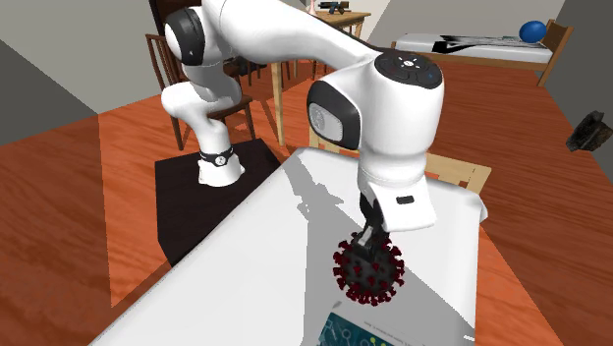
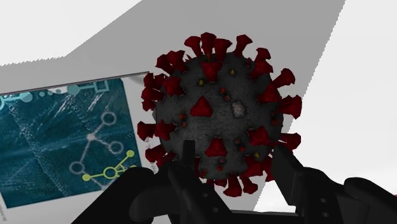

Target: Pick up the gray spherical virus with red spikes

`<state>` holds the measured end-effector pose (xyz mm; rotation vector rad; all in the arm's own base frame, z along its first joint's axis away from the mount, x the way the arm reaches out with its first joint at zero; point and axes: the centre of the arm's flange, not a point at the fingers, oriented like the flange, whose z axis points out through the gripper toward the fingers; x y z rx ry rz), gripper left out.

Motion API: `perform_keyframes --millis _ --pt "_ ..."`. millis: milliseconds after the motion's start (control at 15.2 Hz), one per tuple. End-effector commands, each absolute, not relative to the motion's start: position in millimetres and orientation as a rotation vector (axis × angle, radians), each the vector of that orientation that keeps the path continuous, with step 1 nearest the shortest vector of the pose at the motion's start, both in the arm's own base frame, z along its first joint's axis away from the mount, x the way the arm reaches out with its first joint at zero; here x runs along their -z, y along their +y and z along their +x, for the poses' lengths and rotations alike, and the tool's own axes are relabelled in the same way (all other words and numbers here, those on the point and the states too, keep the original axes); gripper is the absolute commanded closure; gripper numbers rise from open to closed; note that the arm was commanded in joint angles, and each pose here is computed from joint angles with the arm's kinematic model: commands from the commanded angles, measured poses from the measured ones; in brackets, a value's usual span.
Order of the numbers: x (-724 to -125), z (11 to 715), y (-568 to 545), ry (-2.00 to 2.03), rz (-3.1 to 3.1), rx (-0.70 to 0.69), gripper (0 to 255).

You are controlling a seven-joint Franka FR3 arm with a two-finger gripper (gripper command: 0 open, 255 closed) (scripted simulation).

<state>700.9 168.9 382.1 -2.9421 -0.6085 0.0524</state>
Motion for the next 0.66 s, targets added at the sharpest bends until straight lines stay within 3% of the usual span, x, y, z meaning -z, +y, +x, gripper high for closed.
perform_keyframes --millis 0,594 --pt "-393.7 701.4 168.7 -0.608 -2.942 -0.05 255" --pt "-431.5 701.4 168.7 -0.608 -2.942 -0.05 255"
